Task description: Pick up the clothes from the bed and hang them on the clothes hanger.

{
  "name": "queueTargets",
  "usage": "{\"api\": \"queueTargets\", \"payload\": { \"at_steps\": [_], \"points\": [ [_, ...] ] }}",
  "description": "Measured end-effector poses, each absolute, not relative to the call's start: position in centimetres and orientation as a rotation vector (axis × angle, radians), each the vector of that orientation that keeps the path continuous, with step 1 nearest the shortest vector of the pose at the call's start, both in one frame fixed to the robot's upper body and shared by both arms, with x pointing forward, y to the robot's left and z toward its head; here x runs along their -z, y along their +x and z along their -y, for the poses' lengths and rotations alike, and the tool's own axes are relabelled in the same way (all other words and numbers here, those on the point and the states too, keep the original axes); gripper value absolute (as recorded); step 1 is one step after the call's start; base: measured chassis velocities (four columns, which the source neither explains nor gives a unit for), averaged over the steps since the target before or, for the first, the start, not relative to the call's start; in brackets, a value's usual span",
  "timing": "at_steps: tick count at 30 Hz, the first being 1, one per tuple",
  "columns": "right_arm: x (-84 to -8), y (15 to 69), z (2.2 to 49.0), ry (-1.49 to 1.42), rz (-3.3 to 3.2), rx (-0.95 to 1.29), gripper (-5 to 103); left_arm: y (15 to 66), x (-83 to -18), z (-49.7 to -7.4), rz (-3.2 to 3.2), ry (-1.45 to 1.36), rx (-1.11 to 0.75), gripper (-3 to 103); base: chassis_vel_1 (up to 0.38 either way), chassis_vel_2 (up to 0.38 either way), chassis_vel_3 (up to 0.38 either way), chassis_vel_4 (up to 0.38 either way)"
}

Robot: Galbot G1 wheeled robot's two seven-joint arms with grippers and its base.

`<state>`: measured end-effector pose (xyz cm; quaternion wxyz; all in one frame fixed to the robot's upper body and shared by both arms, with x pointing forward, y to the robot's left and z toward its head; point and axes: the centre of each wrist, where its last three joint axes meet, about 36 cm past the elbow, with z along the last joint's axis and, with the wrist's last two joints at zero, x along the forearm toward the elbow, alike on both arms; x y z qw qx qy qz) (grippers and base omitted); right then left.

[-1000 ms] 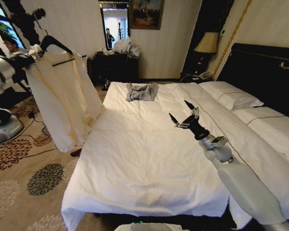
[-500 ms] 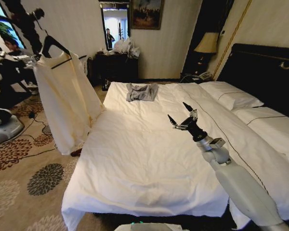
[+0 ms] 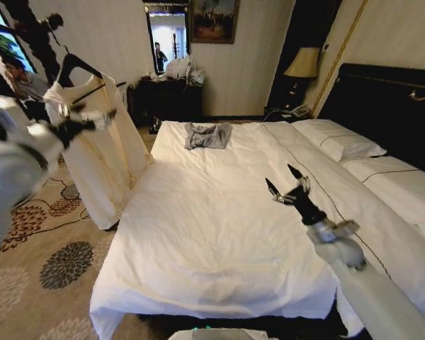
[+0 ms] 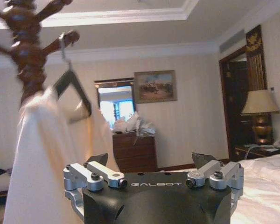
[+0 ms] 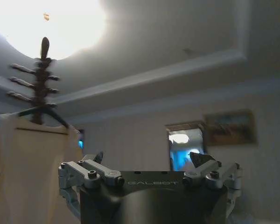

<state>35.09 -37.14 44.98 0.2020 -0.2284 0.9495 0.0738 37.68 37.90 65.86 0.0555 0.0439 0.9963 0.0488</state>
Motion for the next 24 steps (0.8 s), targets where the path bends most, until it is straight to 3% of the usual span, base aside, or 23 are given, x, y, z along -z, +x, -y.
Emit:
{"api": "queueTargets", "payload": {
  "at_steps": [1,4,11,15,24],
  "points": [
    [-45.0,35.1,37.1,-0.638,-2.651,-0.206,100,37.7,-65.9,-37.9,-3.024,0.133,-0.148,100,0.0,0.0,0.0,0.0],
    [-42.3,31.4,34.9,-0.529,-2.719,-0.33,100,32.4,-57.9,-35.9,-3.105,0.083,-0.034,100,0.0,0.0,0.0,0.0],
    [-40.6,26.7,30.6,-0.225,-2.814,-0.134,100,26.0,-48.5,-30.6,-3.128,0.134,0.059,100,0.0,0.0,0.0,0.0],
    [-41.2,25.4,29.7,-0.188,-2.828,-0.053,100,24.2,-47.7,-28.3,-3.134,0.143,0.129,100,0.0,0.0,0.0,0.0],
    [-41.3,25.5,29.7,-0.191,-2.826,-0.046,100,24.3,-47.8,-28.1,-3.127,0.154,0.136,100,0.0,0.0,0.0,0.0]
  ]
}}
